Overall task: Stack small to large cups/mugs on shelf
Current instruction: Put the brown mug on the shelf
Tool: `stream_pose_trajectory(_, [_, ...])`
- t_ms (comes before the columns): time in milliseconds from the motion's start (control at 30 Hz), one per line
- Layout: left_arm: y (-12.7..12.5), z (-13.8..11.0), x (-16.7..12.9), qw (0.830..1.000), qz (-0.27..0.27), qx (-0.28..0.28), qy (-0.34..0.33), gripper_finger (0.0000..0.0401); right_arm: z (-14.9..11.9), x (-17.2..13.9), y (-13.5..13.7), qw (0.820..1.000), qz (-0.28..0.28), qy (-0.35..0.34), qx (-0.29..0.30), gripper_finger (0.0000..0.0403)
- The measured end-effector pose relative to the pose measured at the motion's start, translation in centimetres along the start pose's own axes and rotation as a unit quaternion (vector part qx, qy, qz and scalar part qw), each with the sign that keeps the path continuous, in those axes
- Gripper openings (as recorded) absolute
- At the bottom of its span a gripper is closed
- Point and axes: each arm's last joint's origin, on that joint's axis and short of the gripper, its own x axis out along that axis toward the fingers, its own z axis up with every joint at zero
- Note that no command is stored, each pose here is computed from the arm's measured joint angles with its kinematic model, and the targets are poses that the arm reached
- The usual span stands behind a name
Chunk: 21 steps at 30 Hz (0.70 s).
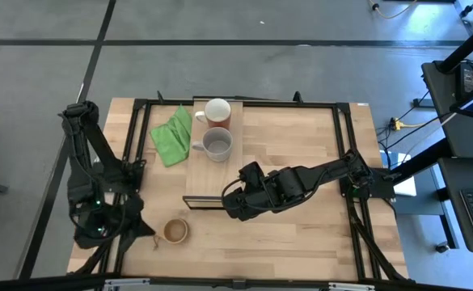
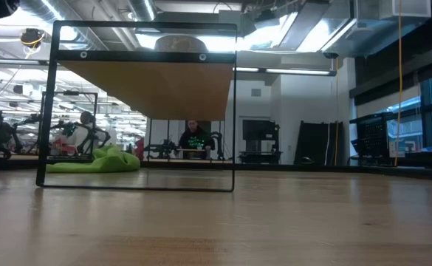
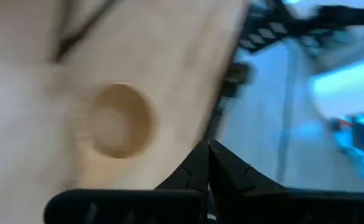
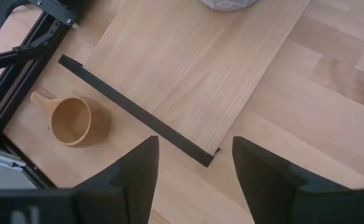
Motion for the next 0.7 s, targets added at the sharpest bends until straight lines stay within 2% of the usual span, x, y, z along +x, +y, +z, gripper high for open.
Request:
stream_pose_trajectory(133, [-1.3,-0.6,-0.5,0.998,-0.052,0.012,-0.015,0.0004,0.1,0.0,0.0,1.000,-0.001,0.000,0.001,0.0206])
stream_pose_trajectory(367, [-1.5,-3.0,0.0,0.999,-0.052,-0.004,0.008,0.0004,0.2,0.1,0.0,1.000,0.000,0.003,0.002,0.0206])
stream_pose_trajectory(600, [-2.2,-6.8,0.5,0.995,-0.082,-0.006,0.057,0.0004,0.2,0.1,0.0,1.000,0.000,0.003,0.000,0.0206])
stream_pose_trajectory(700, [-2.0,-7.6,1.1,0.996,-0.072,0.001,0.059,0.0004,0.2,0.1,0.0,1.000,0.000,0.003,-0.006,0.0206])
